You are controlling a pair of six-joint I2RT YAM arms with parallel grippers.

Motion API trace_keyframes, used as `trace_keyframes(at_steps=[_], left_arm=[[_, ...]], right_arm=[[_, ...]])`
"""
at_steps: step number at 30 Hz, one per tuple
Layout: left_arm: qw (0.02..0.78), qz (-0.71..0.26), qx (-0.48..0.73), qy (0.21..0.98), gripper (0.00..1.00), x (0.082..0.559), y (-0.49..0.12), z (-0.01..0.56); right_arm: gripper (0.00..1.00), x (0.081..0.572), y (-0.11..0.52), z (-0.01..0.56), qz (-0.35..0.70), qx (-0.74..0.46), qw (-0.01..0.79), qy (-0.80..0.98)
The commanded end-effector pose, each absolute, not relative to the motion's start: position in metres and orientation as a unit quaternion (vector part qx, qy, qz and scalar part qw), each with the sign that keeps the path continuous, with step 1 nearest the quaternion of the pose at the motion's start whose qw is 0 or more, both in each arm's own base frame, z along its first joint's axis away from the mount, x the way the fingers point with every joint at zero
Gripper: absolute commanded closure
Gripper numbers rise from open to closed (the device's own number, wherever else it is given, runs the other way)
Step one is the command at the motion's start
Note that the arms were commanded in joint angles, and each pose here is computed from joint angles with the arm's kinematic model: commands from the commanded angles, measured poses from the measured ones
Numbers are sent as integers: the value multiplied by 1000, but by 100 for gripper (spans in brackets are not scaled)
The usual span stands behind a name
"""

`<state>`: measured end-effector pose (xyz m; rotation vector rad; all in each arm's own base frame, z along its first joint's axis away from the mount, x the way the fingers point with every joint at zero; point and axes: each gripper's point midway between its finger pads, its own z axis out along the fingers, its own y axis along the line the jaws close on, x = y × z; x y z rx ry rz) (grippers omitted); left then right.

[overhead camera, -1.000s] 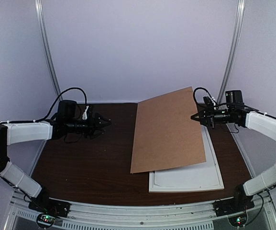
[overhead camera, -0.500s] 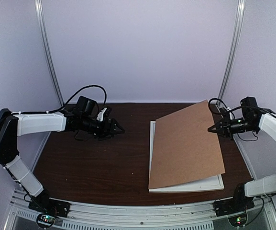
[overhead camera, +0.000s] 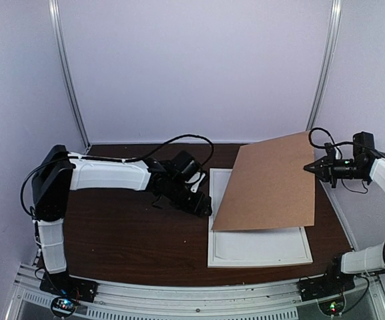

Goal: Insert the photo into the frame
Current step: Move the photo frame to the center of the board.

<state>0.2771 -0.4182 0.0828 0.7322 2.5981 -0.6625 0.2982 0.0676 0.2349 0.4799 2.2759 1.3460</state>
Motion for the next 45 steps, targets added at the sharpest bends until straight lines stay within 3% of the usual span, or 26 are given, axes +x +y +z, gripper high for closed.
trace_keyframes(at_steps=[1,8,19,25,45], left_arm=[[195,-170,272,927,26,288,-423,67],[195,-136,283,929,35,289,-433,48],[177,-152,277,932,36,290,-451,31],[180,-156,272,932,43,293,-457,28],[210,-74,205,953,66,294,-396,-5]], right_arm=[[100,303,61,272,505,153,278,803],[100,300,52,272,493,166,296,801],[100,300,49,268,486,170,297,804],[100,299,49,267,484,169,298,806],[100,293,49,255,477,178,290,810]])
